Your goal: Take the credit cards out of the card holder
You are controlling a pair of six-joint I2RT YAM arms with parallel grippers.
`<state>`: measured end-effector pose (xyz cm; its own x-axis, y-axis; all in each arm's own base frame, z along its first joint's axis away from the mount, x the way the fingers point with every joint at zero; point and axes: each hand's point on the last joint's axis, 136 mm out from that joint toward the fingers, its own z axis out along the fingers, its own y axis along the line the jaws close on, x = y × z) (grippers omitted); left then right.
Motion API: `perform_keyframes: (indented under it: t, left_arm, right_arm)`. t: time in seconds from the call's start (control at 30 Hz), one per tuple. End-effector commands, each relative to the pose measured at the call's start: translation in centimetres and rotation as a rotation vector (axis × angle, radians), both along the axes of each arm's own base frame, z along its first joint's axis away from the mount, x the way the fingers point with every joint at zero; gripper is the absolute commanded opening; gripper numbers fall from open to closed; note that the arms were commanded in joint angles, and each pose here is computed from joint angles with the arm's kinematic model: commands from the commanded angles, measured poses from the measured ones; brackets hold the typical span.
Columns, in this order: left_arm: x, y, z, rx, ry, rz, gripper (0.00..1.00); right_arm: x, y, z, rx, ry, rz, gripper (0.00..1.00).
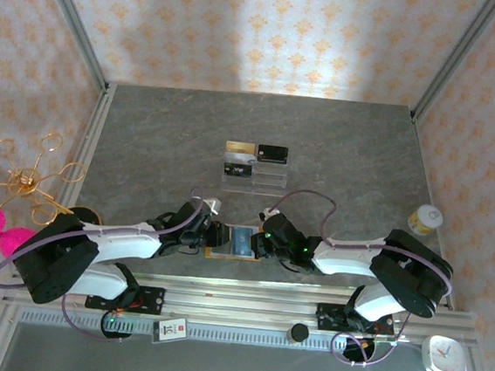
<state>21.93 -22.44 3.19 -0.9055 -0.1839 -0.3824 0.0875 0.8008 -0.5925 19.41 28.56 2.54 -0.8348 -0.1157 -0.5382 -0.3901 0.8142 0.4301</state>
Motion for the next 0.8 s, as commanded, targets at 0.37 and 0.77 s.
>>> perform_keyframes:
  t: [0.37,0.77]
  left_arm:
    - [0.3,-2.6,3.7,-0.112,-0.08,-0.057,0.26]
    - [0.1,-3.0,0.6,-0.053,-0.016,-0.061,0.25]
  right_arm:
    - [-0.6,-1.7,-2.3,-0.085,0.044,-0.04,0.1]
    - [-0.7,-1.8,-2.3,-0.082,0.044,-0.039,0.1]
